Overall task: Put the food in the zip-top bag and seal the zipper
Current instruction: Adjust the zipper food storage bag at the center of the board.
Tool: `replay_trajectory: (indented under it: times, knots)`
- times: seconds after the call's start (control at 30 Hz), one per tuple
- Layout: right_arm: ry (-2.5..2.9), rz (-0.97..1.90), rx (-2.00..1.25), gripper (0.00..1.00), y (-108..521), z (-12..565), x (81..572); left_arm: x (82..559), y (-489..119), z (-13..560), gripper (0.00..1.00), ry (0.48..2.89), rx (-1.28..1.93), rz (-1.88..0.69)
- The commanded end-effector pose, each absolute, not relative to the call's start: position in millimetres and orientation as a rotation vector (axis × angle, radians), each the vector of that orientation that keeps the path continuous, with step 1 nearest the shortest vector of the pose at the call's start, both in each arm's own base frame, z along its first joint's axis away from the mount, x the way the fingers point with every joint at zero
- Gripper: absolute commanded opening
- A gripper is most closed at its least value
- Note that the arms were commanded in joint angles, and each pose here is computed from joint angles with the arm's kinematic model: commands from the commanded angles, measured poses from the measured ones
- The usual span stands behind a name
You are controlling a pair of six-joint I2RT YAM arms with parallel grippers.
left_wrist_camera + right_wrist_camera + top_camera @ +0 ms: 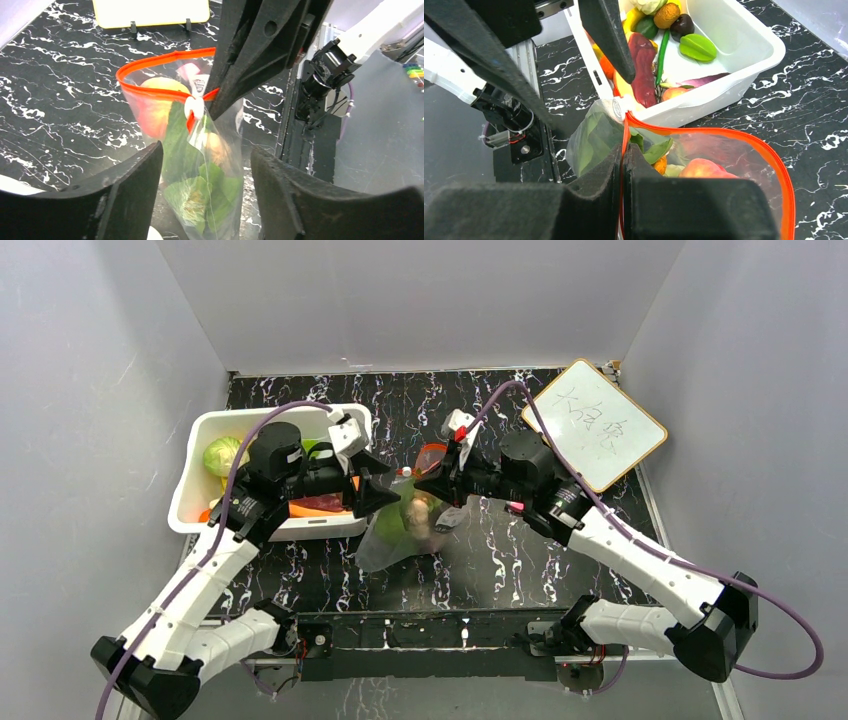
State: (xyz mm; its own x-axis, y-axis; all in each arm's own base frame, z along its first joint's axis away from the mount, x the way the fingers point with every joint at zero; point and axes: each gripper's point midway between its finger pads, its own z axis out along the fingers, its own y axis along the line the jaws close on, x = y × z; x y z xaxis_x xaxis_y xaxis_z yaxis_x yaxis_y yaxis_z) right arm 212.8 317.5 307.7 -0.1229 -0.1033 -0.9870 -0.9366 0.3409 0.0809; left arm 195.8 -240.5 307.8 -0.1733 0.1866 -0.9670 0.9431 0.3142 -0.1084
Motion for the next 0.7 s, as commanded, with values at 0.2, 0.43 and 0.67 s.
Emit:
replay_trajectory:
  times: [0.2,0.43,0.67]
  knots:
    - [1.331,1.044,-0.915,0.0,319,352,203,203,-259,311,0.41,1.573,1.02,-1.091]
    - [1.331,1.05,-0.929,0.0,320,347,201,197,-264,307,0.04,1.533,1.063,-1.137]
    - [1.299,0.952,-1.029,0.18,312,351,198,186,-264,311,0.0,1.437,1.109,-1.154]
